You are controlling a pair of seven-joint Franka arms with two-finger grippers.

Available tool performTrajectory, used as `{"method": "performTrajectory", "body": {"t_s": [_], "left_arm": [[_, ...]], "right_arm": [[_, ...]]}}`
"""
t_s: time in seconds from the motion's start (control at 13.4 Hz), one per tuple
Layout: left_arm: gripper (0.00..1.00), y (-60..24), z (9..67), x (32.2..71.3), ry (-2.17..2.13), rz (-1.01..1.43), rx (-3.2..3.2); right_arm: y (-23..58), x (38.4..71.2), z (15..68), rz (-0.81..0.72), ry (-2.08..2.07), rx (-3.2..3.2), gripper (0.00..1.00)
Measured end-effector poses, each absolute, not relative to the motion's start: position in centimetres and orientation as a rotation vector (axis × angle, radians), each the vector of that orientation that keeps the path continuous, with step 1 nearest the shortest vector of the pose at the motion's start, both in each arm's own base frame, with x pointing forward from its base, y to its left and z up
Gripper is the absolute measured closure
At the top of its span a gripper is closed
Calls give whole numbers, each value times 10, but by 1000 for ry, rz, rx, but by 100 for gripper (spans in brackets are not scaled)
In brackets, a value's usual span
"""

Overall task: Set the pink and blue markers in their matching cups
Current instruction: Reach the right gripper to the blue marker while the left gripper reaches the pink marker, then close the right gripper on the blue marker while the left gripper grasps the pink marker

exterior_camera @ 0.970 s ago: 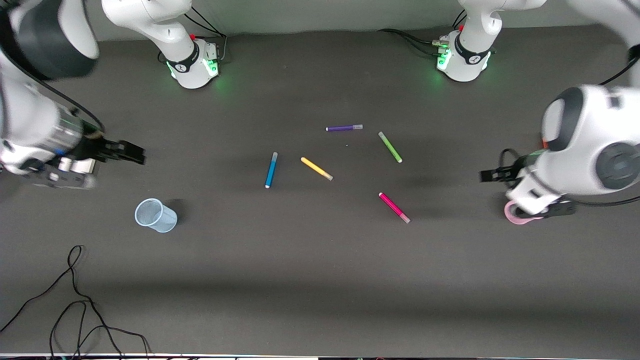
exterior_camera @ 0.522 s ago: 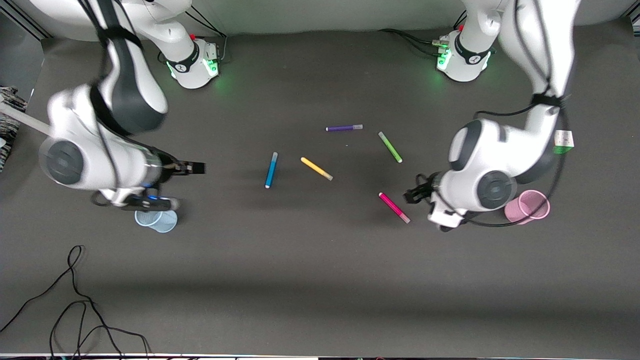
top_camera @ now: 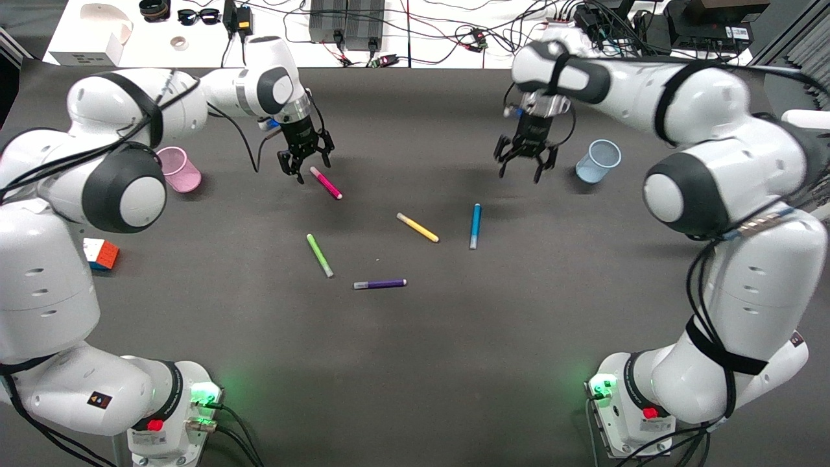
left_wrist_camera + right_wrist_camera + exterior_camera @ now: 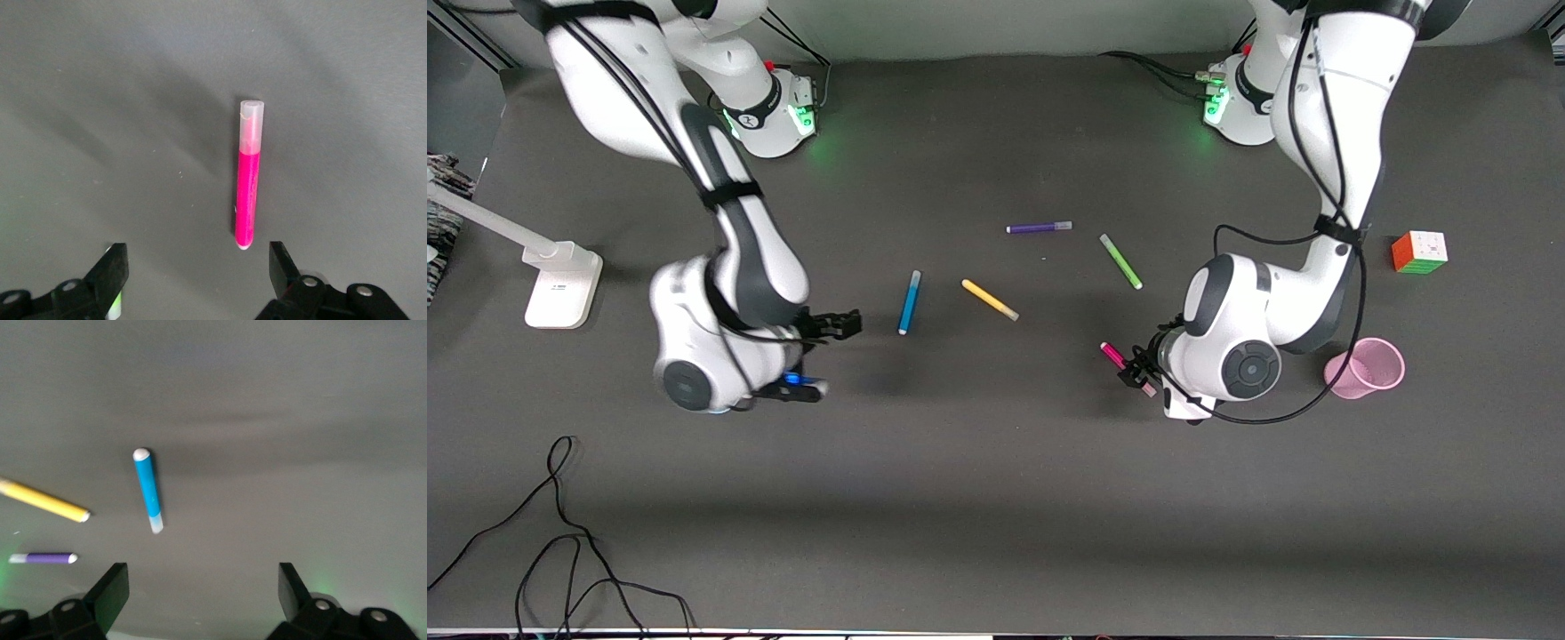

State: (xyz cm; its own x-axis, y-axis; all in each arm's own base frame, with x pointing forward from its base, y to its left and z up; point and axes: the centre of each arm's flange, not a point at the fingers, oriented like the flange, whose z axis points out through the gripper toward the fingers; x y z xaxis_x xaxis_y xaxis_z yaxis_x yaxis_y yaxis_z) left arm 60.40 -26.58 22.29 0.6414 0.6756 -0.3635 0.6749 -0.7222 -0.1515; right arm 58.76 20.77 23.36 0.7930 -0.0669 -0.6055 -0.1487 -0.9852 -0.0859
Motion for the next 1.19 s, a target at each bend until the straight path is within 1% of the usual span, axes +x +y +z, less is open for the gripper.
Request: {"method": "performTrajectory", "body": {"t_s": [0.15,0.22,0.3,0.37,0.45,0.52,0.6,0.67,0.75,0.82,0.9,0.97,1.04,1.12,1.19], "left_arm": [[8,-284,204,599,-1182,627,-2832],[15,-295,199,596,-1185,616,-2834],[15,-302,193,594,-1191,609,-2829],[19,-306,189,592,-1197,604,-2827],[19,-306,186,593,-1203,596,-2830],[25,-306,183,593,-1207,592,-2829],[25,-304,182,594,-1211,589,-2828],[32,-304,181,594,-1213,588,-2827],[43,-304,181,594,-1213,588,-2827],[56,-304,181,594,-1213,588,-2828],[60,-304,181,594,-1213,588,-2827],[62,-304,180,594,-1213,588,-2827],[62,-304,180,594,-1213,589,-2826],[64,-304,179,594,-1213,590,-2825],[64,-303,178,594,-1213,591,-2823]], "right_arm": [[228,583,201,1004,171,-2841,0],[240,582,191,1017,163,-2848,0],[251,581,184,1023,153,-2858,0],[258,581,177,1016,148,-2867,0],[262,583,171,995,152,-2877,0],[262,585,164,982,165,-2884,0],[262,585,155,981,182,-2889,0],[262,584,146,991,196,-2893,0],[265,582,138,996,207,-2899,1],[267,581,133,1004,219,-2904,2],[270,581,131,1008,239,-2909,4],[272,581,130,1008,258,-2913,12],[273,581,130,1008,264,-2914,12],[275,581,130,1011,270,-2912,17],[278,580,131,1014,290,-2908,24]]}}
